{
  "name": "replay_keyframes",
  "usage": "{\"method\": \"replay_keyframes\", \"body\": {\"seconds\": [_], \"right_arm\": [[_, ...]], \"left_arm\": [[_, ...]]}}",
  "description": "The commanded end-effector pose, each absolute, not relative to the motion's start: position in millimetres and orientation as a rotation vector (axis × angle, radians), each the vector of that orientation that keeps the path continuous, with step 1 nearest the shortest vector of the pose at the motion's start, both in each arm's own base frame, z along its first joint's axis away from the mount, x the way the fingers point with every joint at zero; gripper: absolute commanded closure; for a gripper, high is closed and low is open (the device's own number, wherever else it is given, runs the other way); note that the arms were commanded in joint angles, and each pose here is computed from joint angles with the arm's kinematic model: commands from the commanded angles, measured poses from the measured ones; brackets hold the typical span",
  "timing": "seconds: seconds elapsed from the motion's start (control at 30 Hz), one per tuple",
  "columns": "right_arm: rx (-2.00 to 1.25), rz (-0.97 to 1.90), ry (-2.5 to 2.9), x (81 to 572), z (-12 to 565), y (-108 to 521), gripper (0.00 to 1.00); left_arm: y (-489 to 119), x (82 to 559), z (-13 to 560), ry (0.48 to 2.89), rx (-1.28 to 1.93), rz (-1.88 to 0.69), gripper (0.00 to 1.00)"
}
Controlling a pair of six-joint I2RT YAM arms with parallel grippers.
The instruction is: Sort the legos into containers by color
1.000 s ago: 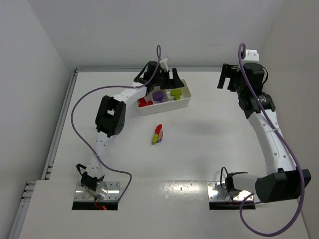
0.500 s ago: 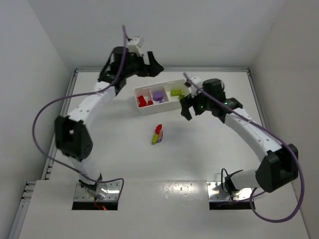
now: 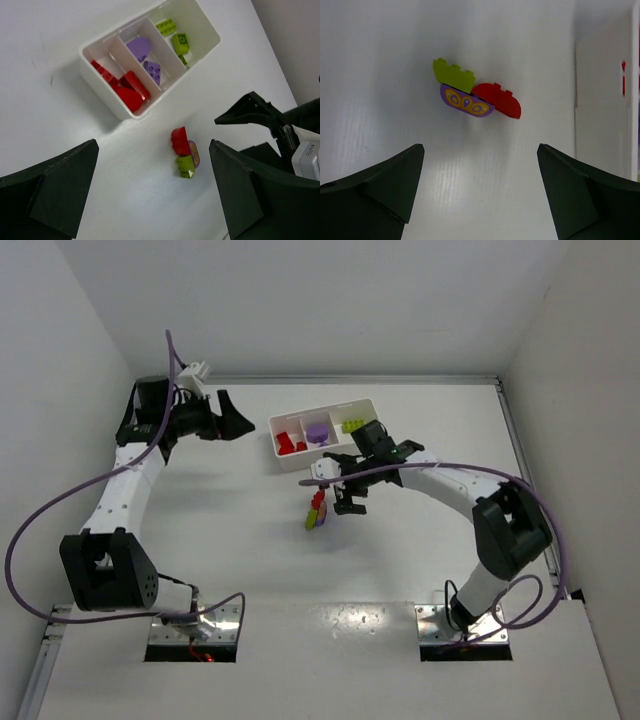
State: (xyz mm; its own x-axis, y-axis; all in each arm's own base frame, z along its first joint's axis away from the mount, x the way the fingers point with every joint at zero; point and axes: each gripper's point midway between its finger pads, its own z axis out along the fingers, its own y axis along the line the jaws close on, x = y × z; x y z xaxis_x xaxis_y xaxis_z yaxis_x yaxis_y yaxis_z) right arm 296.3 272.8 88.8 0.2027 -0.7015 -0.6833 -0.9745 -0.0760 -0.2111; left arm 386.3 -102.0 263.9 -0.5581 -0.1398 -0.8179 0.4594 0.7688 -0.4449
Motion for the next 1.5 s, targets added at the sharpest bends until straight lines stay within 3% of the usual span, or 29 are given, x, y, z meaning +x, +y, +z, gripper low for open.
{"method": "replay_keyframes", "body": {"seconds": [0.0,0.17,0.3,0.33,0.5,1.13,1.47], "right_arm": [[-2.091,0.572,0.983,294.6,104.5,299.7,0.05],[-2.262,0.674,0.753,287.1,76.6,302.2,0.06],[-2.272,0.64,0.637,301.9,67.0,314.7,0.19],[-2.272,0.616,0.608,308.6,68.0,314.6,0.27],[-2.293,0.547,0.467,324.9,59.8,311.3,0.4],[-2.321,0.501,0.464,359.7,30.7,320.4,0.42],[-2.344,0.599,0.408,336.8,22.2,323.3,0.42]], "left_arm": [[-94.9,357.0,270.0,2.0,0.295,-0.883,0.0],[-79.1,353.4,266.8,2.002,0.238,-0.88,0.0],[-73.1,350.5,263.4,2.009,0.206,-0.885,0.0],[-69.9,351.2,263.4,2.008,0.197,-0.879,0.0],[-64.3,349.3,263.5,2.003,0.182,-0.876,0.0],[-55.1,364.5,240.6,2.052,0.114,-0.946,0.0],[-48.4,365.4,234.2,2.064,0.084,-0.943,0.0]]}}
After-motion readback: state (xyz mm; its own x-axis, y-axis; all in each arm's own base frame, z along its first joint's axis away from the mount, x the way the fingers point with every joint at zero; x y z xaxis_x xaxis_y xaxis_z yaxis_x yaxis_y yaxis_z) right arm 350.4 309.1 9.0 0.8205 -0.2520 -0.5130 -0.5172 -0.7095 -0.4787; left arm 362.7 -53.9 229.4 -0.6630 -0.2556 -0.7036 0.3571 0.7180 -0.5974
